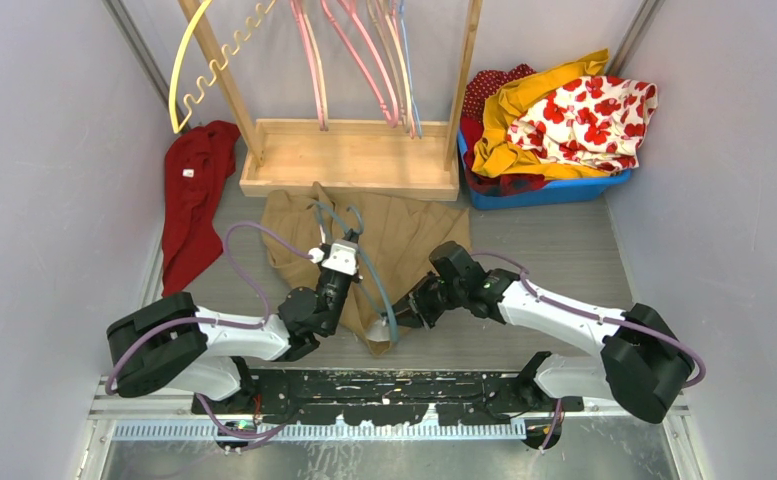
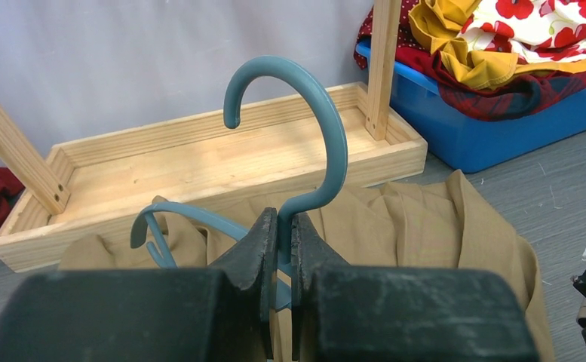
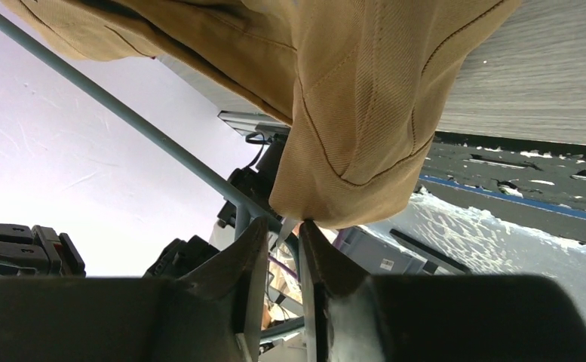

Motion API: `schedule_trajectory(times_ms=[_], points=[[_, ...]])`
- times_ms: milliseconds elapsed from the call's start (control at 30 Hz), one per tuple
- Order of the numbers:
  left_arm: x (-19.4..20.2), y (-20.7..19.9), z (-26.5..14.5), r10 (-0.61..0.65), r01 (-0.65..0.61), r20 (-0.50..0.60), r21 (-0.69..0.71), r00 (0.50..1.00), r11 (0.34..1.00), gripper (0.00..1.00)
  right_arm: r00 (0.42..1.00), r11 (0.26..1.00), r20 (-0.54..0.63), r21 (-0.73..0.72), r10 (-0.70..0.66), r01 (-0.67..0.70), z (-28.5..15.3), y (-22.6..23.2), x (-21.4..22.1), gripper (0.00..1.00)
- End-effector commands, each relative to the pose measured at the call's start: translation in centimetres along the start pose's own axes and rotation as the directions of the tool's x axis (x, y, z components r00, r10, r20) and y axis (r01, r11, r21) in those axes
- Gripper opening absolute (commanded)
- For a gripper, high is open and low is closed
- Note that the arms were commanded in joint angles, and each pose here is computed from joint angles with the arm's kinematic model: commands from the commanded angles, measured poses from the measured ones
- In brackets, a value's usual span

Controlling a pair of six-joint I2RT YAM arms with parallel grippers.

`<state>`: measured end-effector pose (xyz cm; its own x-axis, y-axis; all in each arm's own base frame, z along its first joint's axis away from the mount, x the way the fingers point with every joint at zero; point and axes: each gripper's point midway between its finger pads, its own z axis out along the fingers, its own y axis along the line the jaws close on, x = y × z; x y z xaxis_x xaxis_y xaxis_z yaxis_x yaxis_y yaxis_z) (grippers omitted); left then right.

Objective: Place the skirt on the hanger
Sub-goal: Hang the skirt on the hanger, then place the hanger at the clothesline.

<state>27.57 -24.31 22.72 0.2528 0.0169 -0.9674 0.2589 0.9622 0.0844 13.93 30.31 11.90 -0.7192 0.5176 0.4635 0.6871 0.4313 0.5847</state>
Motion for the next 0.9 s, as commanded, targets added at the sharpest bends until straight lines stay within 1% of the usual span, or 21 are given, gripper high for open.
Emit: schedule_trajectory(times_ms=[0,33,133,233,300,667,867], points=[[-3.6,0.6,0.4,-0.114,0.116,0.108,-0.015,0.988,0.993,0.00,0.998,0.998,0.005,-0.023,-0.057,0.057,-0.9,1.6,0.3,0.32],[-3.7,0.5,0.4,-0.115,0.117,0.109,-0.014,0.987,0.993,0.00,0.998,0.998,0.006,-0.022,-0.060,0.060,-1.0,1.7,0.3,0.41],[-3.7,0.5,0.5,-0.115,0.117,0.110,-0.010,0.987,0.993,0.00,0.997,0.996,0.015,-0.024,-0.080,0.080,-1.5,1.9,0.2,0.46],[-3.8,0.5,0.5,-0.117,0.118,0.113,-0.009,0.987,0.993,0.00,0.995,0.994,0.024,-0.025,-0.102,0.103,-2.0,2.0,0.2,0.55],[-4.0,0.4,0.5,-0.120,0.121,0.118,-0.005,0.986,0.993,0.00,0.992,0.993,0.038,-0.017,-0.118,0.119,-2.4,1.9,-0.1,0.62],[-3.9,0.4,0.4,-0.125,0.125,0.117,0.000,0.985,0.992,0.00,0.981,0.983,0.069,-0.023,-0.181,0.183,-3.4,2.2,-1.4,0.68],[-4.2,0.7,0.1,-0.131,0.132,0.125,0.004,0.983,0.991,0.00,0.959,0.969,0.138,0.010,-0.248,0.249,-4.6,1.4,-3.0,0.76]])
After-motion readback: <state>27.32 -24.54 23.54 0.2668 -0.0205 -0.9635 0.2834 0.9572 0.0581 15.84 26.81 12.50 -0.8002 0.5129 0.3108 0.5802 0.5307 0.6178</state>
